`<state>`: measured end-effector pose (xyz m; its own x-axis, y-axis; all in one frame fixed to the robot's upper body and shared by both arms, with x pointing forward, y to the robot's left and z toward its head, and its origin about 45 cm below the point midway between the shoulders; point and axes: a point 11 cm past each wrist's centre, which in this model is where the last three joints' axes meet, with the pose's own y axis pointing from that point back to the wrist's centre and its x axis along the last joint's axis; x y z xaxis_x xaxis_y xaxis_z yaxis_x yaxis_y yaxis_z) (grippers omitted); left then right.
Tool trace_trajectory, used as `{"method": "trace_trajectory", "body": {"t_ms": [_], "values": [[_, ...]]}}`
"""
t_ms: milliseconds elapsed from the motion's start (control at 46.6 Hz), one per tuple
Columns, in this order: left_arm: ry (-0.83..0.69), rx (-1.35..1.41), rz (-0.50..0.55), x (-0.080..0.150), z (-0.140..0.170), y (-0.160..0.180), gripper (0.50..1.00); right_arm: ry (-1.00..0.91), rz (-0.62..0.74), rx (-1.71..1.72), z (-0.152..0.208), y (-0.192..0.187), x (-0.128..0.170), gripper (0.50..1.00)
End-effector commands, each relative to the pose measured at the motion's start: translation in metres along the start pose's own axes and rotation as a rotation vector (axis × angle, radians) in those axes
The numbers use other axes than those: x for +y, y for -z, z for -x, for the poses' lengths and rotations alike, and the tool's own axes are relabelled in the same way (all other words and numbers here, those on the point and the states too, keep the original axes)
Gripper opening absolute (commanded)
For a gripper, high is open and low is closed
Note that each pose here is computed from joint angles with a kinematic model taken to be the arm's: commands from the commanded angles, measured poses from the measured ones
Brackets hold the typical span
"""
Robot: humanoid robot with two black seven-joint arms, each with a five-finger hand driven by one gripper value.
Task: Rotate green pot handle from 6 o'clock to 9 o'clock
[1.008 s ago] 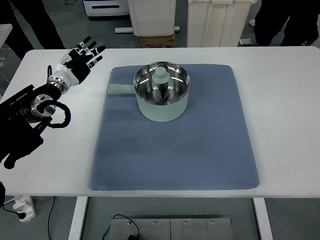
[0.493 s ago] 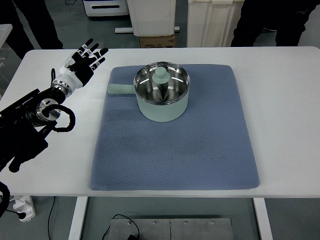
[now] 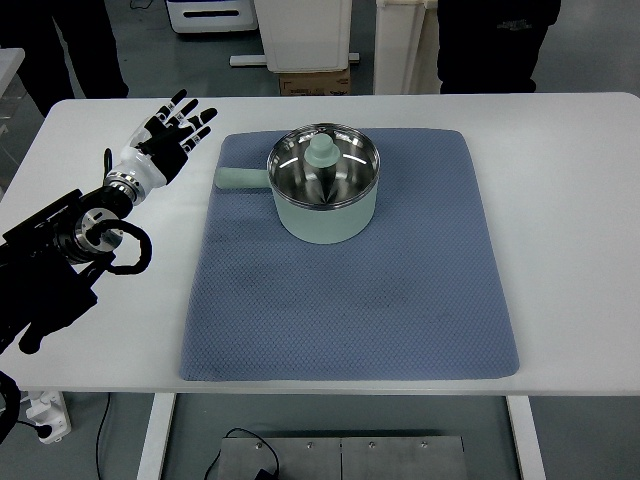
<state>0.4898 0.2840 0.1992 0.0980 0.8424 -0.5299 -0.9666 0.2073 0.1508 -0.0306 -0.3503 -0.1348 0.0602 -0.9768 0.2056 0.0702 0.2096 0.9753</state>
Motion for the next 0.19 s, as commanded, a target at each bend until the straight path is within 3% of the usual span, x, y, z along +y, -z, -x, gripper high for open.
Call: {"method": "trace_trajectory", "body": {"t_ms": [0,172], "values": [[0.000,-0.001,0.001,0.0002,-0.0005,-0.0006,1.000,0.000,0.000,0.000,0.0000,0.0001,0.0000,1.000],[0.002,0.002,0.003,-0.0007,0.0014,-0.0014,1.000,-0.003,0.000,0.000,-0.0006,-0.0001,0.0000,1.000]]}}
